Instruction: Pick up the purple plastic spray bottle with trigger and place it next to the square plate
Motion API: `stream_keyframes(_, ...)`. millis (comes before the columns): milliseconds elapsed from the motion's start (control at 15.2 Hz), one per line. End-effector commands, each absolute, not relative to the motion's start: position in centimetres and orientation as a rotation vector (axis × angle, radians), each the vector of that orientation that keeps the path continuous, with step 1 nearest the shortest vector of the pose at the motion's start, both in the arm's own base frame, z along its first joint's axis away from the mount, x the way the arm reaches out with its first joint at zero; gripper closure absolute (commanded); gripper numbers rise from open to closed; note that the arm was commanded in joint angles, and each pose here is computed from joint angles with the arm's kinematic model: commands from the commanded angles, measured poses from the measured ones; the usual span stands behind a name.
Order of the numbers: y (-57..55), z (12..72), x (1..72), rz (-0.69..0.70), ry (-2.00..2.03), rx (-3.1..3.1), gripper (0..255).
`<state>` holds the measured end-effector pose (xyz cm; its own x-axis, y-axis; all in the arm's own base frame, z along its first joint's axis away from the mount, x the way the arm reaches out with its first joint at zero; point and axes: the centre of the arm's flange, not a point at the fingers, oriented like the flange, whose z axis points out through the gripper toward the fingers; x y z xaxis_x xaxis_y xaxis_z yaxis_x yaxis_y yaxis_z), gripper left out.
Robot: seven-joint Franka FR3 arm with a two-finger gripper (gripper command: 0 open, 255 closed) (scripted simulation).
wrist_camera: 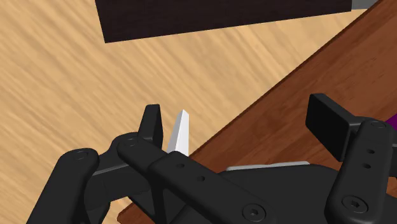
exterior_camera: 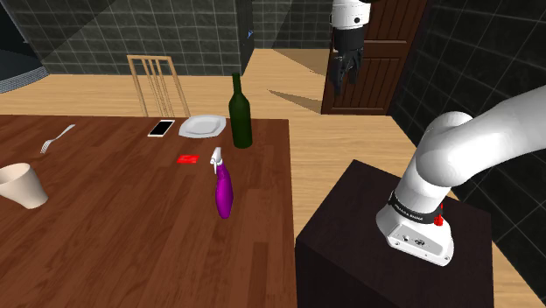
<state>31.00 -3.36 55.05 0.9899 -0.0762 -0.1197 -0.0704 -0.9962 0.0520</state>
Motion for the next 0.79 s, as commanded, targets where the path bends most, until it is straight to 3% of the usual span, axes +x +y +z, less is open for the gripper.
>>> stream_keyframes(0, -3.4, 55.0, 31.0, -0.188, -0.114, 3.086, 0)
stream_keyframes(726, 10.4, 49.2, 30.7, -0.004, -0.331, 3.040, 0)
